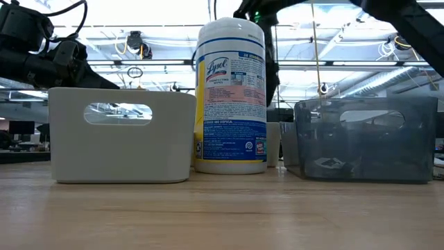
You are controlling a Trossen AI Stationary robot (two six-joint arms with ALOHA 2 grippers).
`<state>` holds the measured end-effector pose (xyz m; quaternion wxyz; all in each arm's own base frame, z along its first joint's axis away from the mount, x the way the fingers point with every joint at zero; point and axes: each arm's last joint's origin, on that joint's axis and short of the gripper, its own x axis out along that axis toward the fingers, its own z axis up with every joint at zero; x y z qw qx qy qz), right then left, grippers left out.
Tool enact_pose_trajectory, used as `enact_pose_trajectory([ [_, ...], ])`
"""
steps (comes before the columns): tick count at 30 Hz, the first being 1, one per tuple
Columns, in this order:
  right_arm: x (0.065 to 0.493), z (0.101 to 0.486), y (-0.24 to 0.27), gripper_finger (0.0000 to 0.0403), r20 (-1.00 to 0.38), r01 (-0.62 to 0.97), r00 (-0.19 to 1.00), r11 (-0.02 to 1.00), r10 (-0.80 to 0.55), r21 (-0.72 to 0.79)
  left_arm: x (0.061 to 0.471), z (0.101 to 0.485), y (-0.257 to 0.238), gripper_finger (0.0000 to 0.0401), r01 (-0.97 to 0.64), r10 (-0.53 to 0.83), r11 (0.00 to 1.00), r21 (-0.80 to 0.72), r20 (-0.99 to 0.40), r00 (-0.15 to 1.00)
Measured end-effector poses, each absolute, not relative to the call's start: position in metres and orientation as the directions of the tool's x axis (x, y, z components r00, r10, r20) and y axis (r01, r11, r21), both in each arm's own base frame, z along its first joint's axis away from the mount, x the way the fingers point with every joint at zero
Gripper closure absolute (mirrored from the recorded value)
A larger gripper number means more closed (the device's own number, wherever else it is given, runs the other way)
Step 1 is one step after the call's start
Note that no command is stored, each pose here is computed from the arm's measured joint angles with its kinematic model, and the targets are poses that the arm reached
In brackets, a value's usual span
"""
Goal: Pick & Place First Aid Supplies
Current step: Put the bandage into the top gray bin
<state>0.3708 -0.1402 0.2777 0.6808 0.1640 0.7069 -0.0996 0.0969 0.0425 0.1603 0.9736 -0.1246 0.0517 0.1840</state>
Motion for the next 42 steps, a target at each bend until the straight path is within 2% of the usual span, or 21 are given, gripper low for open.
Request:
enact_pose_trajectory([
  [10, 0.396, 0.240, -0.141, 0.0403, -0.992, 0.295, -0.007, 0.948, 0.124, 0.116, 0.097, 0.160, 0.042, 0.0272, -0.371, 0.345, 0.901, -0.224, -0.146, 0.927],
  [19, 0.401, 0.234, -0.142, 0.0396, -0.990, 0.278, 0.014, 0.951, 0.138, 0.136, 0.097, 0.160, 0.043, 0.0272, -0.371, 0.346, 0.901, -0.224, -0.146, 0.927],
  [23, 0.401, 0.234, -0.142, 0.0361, -0.991, 0.281, 0.018, 0.950, 0.136, 0.135, 0.097, 0.160, 0.042, 0.0272, -0.371, 0.345, 0.901, -0.224, -0.146, 0.927],
  [31, 0.402, 0.234, -0.142, 0.0238, -0.992, 0.284, 0.029, 0.950, 0.125, 0.128, 0.097, 0.160, 0.042, 0.0272, -0.371, 0.345, 0.901, -0.224, -0.146, 0.927],
  [35, 0.393, 0.251, -0.148, 0.0216, -0.997, 0.437, 0.049, 0.896, 0.063, 0.078, 0.097, 0.160, 0.043, 0.0272, -0.371, 0.345, 0.901, -0.224, -0.146, 0.927],
  [42, 0.378, 0.277, -0.150, 0.0229, -0.997, 0.695, 0.075, 0.716, 0.022, 0.068, 0.097, 0.160, 0.042, 0.0272, -0.371, 0.345, 0.901, -0.224, -0.146, 0.927],
])
